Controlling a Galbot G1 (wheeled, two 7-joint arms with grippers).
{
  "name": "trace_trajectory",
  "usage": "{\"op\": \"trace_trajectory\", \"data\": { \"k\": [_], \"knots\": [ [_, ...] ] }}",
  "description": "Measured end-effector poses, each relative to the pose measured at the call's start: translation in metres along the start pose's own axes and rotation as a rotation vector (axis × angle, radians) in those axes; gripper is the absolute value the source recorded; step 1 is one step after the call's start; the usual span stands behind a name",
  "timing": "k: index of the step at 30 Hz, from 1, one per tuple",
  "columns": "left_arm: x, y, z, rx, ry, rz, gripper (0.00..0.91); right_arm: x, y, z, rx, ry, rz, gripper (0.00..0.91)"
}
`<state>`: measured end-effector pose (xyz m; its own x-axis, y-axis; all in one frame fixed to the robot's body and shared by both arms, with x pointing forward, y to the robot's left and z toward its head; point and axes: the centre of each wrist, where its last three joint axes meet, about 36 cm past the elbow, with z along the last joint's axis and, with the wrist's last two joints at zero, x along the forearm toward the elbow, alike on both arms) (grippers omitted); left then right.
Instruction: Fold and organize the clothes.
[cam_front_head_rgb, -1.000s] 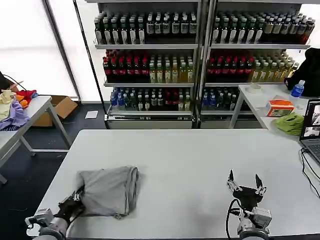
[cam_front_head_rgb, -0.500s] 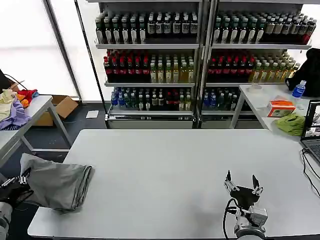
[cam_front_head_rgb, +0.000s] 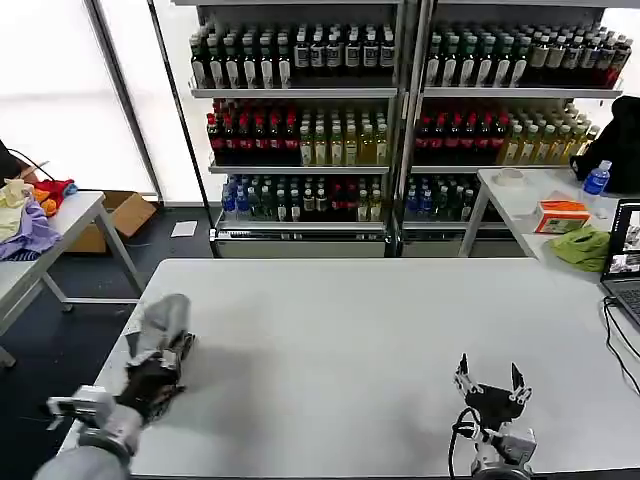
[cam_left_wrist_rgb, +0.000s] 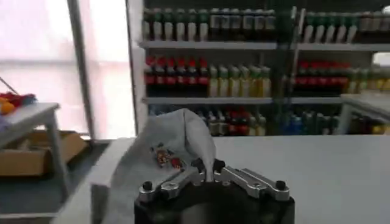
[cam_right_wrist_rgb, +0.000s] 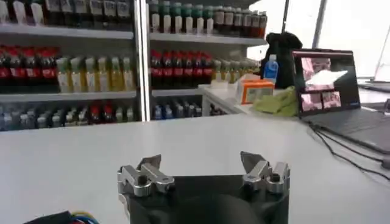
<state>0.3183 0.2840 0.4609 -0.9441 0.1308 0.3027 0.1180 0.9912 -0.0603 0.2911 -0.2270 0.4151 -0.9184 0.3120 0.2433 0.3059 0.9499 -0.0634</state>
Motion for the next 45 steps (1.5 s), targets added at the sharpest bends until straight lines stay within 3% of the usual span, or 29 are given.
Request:
{"op": "trace_trajectory", "data": {
  "k": [8,14,16,17,18,19,26,33,45],
  "knots": [
    [-0.035,-0.09,0.023,0.12,0.04,0.148,0.0,0.013,0.006,0.01,0.016,0.014,0.028,0.907],
    [-0.063,-0.129,0.026,0.166,0.047,0.219,0.0,0.021,0.008,0.014,0.04,0.022,0.042,0.907],
    [-0.072,-0.141,0.027,0.177,0.045,0.242,0.05,0.022,0.009,0.015,0.045,0.022,0.046,0.907],
    [-0.076,-0.146,0.027,0.182,0.045,0.252,0.373,0.023,0.009,0.015,0.048,0.022,0.046,0.907],
    [-0.08,-0.151,0.028,0.188,0.045,0.262,0.806,0.023,0.01,0.015,0.05,0.022,0.047,0.907],
    [-0.084,-0.157,0.028,0.195,0.046,0.276,0.907,0.023,0.011,0.015,0.052,0.022,0.047,0.907],
    [-0.093,-0.181,0.03,0.266,0.036,0.391,0.907,0.022,0.015,0.019,0.066,0.037,0.044,0.907],
    [-0.097,-0.184,0.021,0.303,-0.003,0.436,0.907,0.019,0.021,0.017,0.047,0.054,0.002,0.907],
    [-0.095,-0.134,0.005,0.166,-0.041,0.239,0.907,-0.001,0.032,-0.019,-0.137,0.166,-0.176,0.907]
  ]
}}
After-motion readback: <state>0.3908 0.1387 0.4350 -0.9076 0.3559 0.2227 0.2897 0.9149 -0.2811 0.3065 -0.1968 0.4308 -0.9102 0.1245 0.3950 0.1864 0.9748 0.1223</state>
